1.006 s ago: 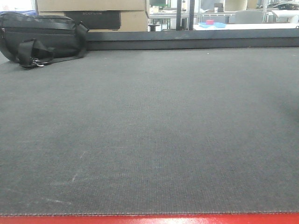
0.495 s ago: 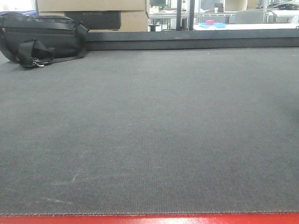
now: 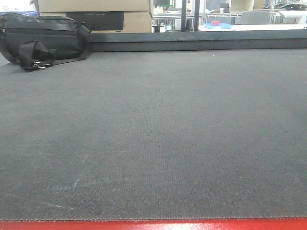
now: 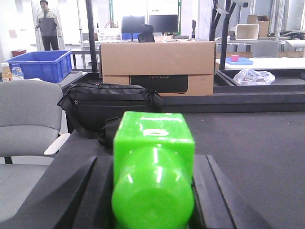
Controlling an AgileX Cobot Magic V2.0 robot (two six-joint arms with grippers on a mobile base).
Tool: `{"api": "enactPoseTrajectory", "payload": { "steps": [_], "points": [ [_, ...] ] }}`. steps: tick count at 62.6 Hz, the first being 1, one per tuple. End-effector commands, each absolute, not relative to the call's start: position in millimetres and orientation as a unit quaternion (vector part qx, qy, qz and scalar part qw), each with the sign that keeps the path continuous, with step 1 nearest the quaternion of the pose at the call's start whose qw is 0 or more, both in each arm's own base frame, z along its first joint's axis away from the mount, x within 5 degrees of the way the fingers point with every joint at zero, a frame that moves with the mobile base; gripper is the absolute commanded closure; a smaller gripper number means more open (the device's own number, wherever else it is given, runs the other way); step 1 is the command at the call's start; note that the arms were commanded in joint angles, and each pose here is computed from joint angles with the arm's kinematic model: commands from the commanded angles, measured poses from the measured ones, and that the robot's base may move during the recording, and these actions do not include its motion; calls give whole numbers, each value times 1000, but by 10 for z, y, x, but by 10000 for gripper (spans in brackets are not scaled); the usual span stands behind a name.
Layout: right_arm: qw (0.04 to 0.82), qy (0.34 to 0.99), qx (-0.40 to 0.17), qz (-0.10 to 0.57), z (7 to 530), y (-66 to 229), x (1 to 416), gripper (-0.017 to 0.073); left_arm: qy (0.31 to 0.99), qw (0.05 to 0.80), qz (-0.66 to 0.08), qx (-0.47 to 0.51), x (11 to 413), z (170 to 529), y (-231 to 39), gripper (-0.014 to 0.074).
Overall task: Grab block from conveyor and place in blue bin
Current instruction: 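Lift both held blocks up off the conveyor belt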
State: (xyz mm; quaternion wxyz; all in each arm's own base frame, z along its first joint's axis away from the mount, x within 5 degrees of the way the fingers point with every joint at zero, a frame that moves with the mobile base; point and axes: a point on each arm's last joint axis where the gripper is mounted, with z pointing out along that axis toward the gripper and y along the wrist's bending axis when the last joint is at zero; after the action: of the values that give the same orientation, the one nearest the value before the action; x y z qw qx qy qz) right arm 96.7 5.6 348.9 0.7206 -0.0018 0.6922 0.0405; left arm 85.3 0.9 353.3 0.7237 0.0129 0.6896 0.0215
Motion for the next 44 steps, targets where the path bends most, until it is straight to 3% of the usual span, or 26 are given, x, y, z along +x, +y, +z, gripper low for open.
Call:
{"api": "enactPoseTrajectory", "payload": {
  "steps": [1, 44],
  "points": [
    [729, 683, -2, 36, 3503, 49, 946, 721, 683, 730, 24, 11, 837, 3542, 14, 705],
    [732, 680, -2, 36, 3510, 49, 946, 721, 685, 728, 24, 11, 837, 3538, 14, 705]
  ]
}}
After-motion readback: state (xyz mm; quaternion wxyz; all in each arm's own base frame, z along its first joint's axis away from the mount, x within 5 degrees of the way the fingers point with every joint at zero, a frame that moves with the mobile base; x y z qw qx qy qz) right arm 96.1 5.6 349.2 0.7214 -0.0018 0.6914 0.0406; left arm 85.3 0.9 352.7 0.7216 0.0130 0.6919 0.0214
